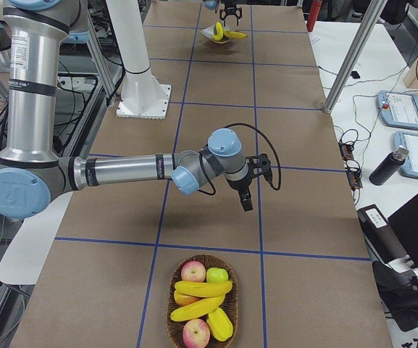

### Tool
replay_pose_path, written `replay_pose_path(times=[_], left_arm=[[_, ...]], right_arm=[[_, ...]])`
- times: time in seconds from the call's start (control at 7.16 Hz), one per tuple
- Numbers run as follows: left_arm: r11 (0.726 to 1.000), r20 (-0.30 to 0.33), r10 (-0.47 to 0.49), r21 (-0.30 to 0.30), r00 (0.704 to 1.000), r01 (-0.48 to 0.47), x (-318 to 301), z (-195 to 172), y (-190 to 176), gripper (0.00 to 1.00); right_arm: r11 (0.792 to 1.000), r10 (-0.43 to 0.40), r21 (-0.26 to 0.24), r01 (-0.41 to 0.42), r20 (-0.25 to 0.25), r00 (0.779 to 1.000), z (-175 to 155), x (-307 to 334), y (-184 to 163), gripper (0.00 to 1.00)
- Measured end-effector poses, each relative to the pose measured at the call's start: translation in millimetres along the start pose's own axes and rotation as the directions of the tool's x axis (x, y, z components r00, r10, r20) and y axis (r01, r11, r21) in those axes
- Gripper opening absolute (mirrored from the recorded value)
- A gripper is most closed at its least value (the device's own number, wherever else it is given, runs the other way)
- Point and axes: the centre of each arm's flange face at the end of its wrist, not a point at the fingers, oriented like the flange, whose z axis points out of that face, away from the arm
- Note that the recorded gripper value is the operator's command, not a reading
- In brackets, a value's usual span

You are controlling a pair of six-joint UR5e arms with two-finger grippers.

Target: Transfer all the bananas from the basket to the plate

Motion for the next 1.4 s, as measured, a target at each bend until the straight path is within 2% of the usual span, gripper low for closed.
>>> replay_pose_path(times=[0.28,0.56,0.7,0.84,0.98,1.12,1.4], left_arm=[[1.000,0.001,-0.018,0.004,1.000,0.018,-9.3,1.6,-4.5,1.00],[0.991,0.008,-0.129,0.048,0.992,0.128,-33.7,-5.6,-36.7,1.00],[0.971,0.003,-0.229,0.077,0.973,0.228,-47.7,-10.2,-58.7,1.00],[0.936,-0.006,-0.337,0.106,0.941,0.336,-59.5,-14.6,-83.2,1.00],[0.899,-0.015,-0.420,0.129,0.907,0.418,-67.9,-18.7,-106.2,1.00],[0.875,-0.020,-0.464,0.143,0.886,0.462,-72.7,-21.1,-120.5,1.00],[0.861,-0.023,-0.488,0.152,0.873,0.485,-75.7,-22.4,-129.3,1.00]], right_arm=[[1.000,0.010,0.006,-0.010,0.009,1.000,-5.1,3.5,-1.2,1.00],[1.000,0.027,0.013,-0.027,0.018,0.999,-14.5,16.2,0.1,1.00],[1.000,0.013,0.008,-0.014,0.009,1.000,-14.3,31.0,5.4,1.00],[1.000,-0.017,-0.003,0.017,-0.006,1.000,-12.5,55.1,15.5,1.00],[0.998,-0.055,-0.026,0.055,-0.016,0.998,-9.4,87.7,35.1,1.00],[0.994,-0.094,-0.056,0.094,-0.009,0.995,-6.0,127.5,64.1,1.00],[0.982,-0.157,-0.101,0.159,0.027,0.987,6.6,206.9,123.9,1.00]])
